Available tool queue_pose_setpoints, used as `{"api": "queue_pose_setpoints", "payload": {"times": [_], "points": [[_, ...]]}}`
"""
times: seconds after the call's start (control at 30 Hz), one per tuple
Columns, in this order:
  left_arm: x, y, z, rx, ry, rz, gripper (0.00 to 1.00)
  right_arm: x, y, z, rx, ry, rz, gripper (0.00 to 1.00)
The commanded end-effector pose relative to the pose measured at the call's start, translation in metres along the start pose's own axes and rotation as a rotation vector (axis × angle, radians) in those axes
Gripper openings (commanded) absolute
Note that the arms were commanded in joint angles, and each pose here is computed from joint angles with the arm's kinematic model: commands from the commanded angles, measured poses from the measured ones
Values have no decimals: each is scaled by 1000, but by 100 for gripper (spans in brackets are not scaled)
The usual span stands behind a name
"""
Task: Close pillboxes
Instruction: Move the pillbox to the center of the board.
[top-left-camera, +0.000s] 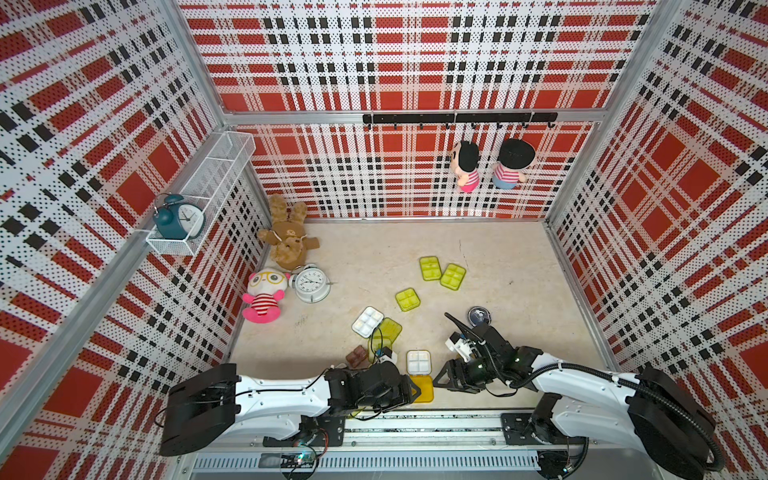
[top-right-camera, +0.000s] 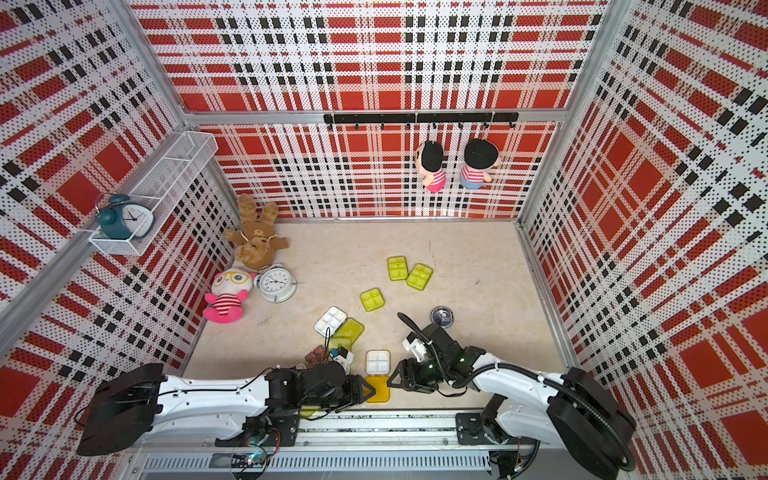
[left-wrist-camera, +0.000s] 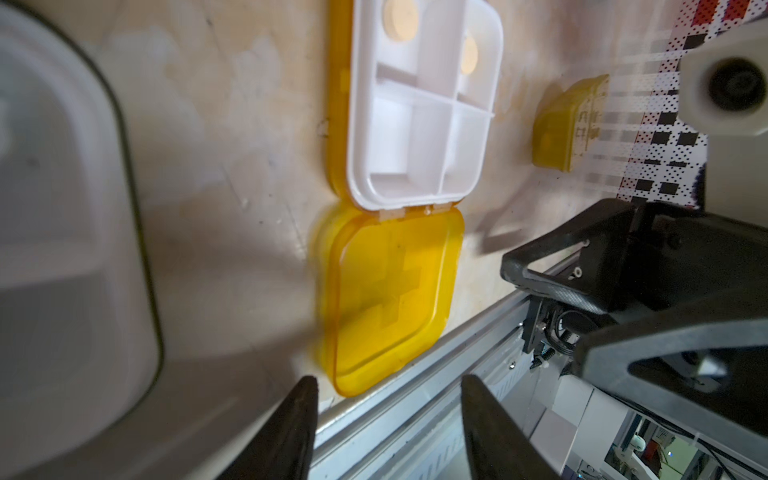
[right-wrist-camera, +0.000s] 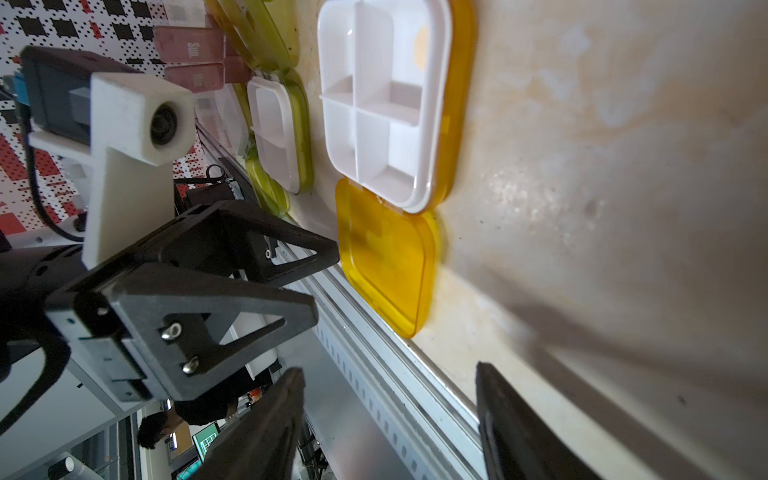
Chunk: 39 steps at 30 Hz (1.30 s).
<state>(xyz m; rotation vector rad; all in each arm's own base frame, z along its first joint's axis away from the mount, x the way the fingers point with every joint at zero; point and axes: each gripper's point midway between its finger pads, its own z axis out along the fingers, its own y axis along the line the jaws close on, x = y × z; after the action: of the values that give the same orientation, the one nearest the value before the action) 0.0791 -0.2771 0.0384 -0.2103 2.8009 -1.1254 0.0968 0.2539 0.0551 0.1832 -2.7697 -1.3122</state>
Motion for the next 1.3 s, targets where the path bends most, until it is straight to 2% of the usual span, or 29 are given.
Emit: {"api": "queue_pose_setpoints", "payload": {"times": [0.0,0.3,0.63,0.9,1.07,1.27], "points": [[-4,-7,0,27,-24,8,58,3,1,3,-16,9,-21,68],[-8,-14,13,50,-12,26,58,3,2,6,-35,26,-20,68],[-9,-58,49,87,39,113,56,-1,-3,0,-79,-11,8,68],[-17,-69,48,96,34,132,56,-9,-2,-11,-107,-76,11,68],[-23,-63,44,78,26,131,56,-18,-2,-26,-45,-131,9,68],[-28,-53,41,64,15,119,56,-15,-33,-42,130,-141,51,69]]}}
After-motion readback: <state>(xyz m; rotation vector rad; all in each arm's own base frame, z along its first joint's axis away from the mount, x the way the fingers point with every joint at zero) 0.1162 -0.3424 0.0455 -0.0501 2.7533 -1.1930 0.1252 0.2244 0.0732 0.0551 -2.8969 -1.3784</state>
